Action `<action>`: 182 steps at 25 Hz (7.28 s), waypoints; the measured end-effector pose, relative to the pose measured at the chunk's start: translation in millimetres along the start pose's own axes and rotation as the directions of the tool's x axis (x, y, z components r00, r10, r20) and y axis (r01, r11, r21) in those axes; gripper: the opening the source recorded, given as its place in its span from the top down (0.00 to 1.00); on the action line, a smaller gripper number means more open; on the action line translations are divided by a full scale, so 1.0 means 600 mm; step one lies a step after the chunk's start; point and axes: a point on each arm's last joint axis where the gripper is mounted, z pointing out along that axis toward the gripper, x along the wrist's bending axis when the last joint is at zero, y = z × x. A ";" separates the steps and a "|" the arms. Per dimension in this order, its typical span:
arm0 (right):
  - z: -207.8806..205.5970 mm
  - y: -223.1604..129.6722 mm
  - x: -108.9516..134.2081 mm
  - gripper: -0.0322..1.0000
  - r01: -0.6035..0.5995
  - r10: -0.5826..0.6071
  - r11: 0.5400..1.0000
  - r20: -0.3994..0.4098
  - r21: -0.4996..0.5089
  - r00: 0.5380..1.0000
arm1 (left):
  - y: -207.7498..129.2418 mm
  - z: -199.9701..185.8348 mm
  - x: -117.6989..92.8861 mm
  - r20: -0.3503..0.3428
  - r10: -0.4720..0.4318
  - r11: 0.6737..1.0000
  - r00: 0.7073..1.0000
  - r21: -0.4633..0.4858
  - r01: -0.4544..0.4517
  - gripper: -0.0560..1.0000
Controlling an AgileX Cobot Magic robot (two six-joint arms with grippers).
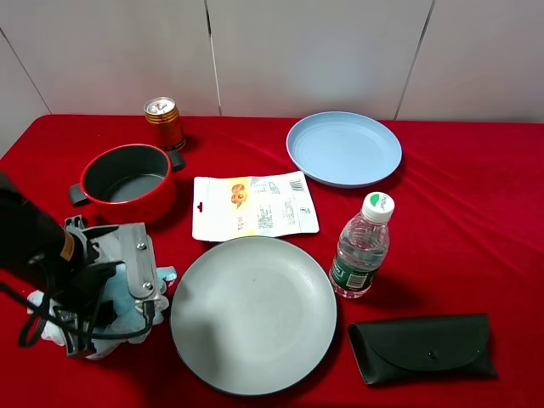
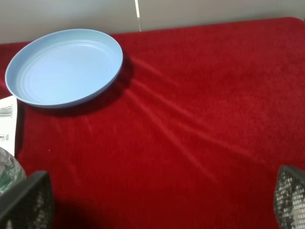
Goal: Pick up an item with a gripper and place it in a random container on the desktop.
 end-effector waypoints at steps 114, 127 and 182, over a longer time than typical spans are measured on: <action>0.000 0.000 0.000 0.30 0.000 0.000 1.000 0.000 0.000 1.000 | 0.106 -0.078 0.316 -0.243 -0.478 0.874 0.844 -0.038 0.485 0.37; 0.000 0.000 0.000 0.30 0.000 0.000 1.000 0.000 0.000 1.000 | 0.107 -0.078 0.316 -0.240 -0.482 0.872 0.843 -0.039 0.487 0.01; 0.000 0.000 0.000 0.30 0.000 0.000 1.000 0.000 0.000 1.000 | 0.005 -0.467 0.113 -0.049 -0.648 0.710 0.760 -0.401 0.579 0.01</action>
